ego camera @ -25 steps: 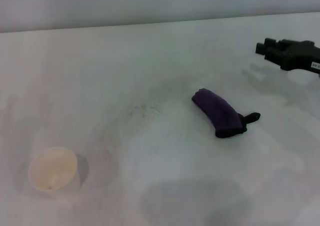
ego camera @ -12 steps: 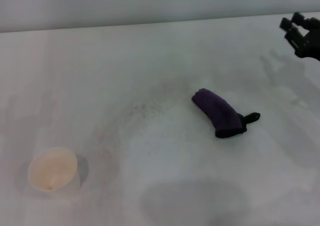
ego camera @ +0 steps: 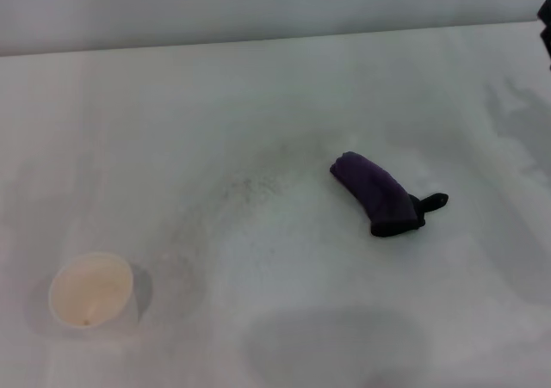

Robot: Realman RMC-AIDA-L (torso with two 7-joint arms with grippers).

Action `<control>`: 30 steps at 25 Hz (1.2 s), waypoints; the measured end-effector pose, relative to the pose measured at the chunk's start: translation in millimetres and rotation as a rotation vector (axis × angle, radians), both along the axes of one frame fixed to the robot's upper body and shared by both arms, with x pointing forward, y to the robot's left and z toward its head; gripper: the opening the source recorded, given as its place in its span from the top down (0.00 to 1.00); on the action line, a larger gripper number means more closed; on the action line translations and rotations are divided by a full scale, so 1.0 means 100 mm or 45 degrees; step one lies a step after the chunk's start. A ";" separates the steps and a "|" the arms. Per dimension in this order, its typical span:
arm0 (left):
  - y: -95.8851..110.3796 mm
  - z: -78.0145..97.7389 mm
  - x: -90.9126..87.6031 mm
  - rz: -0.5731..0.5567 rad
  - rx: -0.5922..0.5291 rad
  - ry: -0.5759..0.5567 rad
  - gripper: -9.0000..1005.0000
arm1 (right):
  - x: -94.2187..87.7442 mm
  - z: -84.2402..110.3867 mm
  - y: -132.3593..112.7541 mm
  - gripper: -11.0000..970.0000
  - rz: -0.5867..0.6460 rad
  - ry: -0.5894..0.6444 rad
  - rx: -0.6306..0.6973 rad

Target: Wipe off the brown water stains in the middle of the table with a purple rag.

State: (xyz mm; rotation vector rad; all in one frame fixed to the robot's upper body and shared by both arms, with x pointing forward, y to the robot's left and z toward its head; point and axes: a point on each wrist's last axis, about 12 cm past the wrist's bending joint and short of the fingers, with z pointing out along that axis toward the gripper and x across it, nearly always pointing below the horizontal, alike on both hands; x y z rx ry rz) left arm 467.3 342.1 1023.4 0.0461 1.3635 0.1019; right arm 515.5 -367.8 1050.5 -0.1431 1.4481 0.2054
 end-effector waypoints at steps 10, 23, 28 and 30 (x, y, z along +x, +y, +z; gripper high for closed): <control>0.02 0.00 -0.02 0.009 -0.035 -0.004 0.13 | -0.11 -0.05 -0.10 0.45 -0.122 -0.011 0.058; 0.00 0.00 -0.06 -0.019 -0.050 -0.016 0.13 | -0.14 -0.03 -0.10 0.20 -0.136 -0.066 -0.039; -0.03 -0.02 -0.07 -0.037 -0.053 -0.004 0.13 | -0.14 -0.03 -0.11 0.19 -0.146 -0.065 -0.044; -0.03 -0.03 -0.09 -0.037 -0.058 0.002 0.13 | -0.14 -0.02 -0.12 0.19 -0.151 -0.067 -0.043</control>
